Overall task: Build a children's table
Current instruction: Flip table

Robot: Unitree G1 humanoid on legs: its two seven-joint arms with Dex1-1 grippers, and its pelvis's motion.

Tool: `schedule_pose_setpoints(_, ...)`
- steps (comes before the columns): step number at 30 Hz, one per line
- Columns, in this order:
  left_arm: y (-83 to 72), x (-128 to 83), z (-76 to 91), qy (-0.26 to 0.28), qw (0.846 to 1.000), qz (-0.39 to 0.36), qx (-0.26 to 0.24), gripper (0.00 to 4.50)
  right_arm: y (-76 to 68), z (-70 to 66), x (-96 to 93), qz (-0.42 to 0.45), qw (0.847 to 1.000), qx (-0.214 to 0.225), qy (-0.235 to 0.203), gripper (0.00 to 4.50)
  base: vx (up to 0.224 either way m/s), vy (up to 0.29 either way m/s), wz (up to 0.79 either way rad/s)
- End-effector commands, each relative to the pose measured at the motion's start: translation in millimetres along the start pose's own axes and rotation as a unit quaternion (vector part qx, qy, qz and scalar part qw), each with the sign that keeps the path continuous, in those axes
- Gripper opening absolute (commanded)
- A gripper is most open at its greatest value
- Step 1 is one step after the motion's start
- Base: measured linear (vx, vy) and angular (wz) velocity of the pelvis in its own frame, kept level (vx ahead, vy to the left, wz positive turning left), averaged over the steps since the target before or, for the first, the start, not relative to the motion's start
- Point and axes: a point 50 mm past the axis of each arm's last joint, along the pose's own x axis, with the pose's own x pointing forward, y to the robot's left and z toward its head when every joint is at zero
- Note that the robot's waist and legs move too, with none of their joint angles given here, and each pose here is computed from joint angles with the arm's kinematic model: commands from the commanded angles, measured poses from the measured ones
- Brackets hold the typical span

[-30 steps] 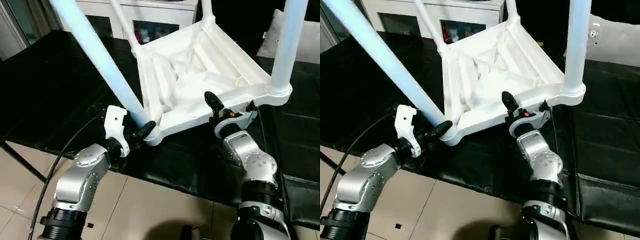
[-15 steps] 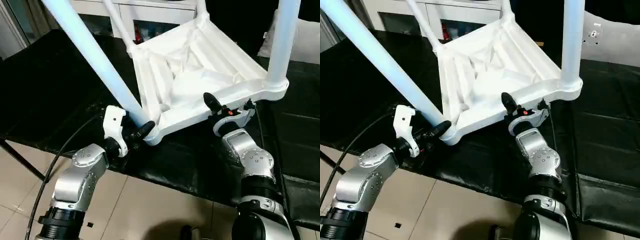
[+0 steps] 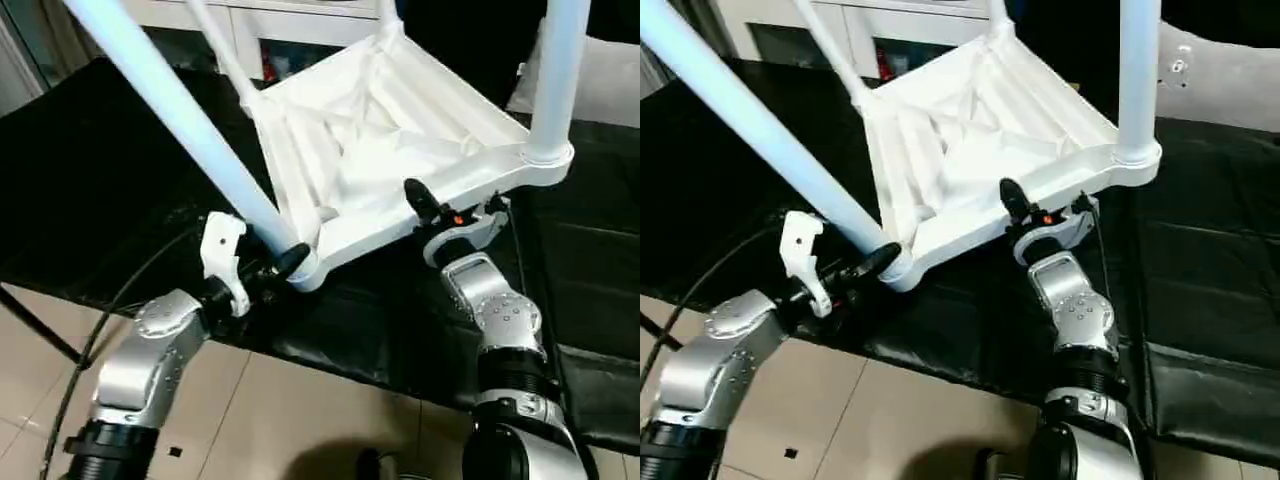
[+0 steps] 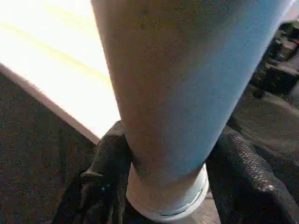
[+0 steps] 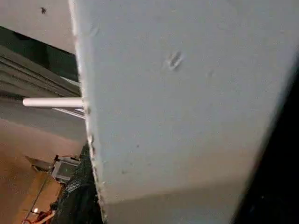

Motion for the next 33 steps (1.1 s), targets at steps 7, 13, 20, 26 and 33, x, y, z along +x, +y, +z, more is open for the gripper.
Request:
schedule_pose_setpoints(7, 11.0, -12.0, -17.3, 0.027, 1.0, -0.002, 0.007, 3.02, 53.4, 66.3, -3.5, 0.103, 0.98, -0.064, -0.159, 1.89, 0.0, 0.0, 0.0)
schedule_pose_setpoints(13, 15.2, -12.9, -15.7, -0.011, 1.0, -0.023, -0.007, 3.61, 48.0, 64.5, -16.7, 0.109, 0.979, -0.069, -0.158, 1.89, 0.0, 0.0, 0.0)
schedule_pose_setpoints(20, -2.5, -25.1, -8.4, -0.014, 0.991, -0.128, 0.037, 3.95, 54.6, 78.8, -38.4, 0.086, 0.96, -0.174, -0.203, 1.88, 0.0, 0.0, 0.0)
schedule_pose_setpoints(26, -27.2, -27.7, 23.0, -0.027, 0.976, -0.19, 0.1, 4.33, 69.8, 94.7, -50.6, 0.043, 0.928, -0.272, -0.252, 1.88, 0.0, 0.0, 0.0)
schedule_pose_setpoints(33, -39.9, -21.2, 56.3, -0.069, 0.967, -0.202, 0.143, 4.5, 83.9, 100.0, -51.6, 0.012, 0.897, -0.337, -0.285, 1.88, 0.0, 0.0, 0.0)
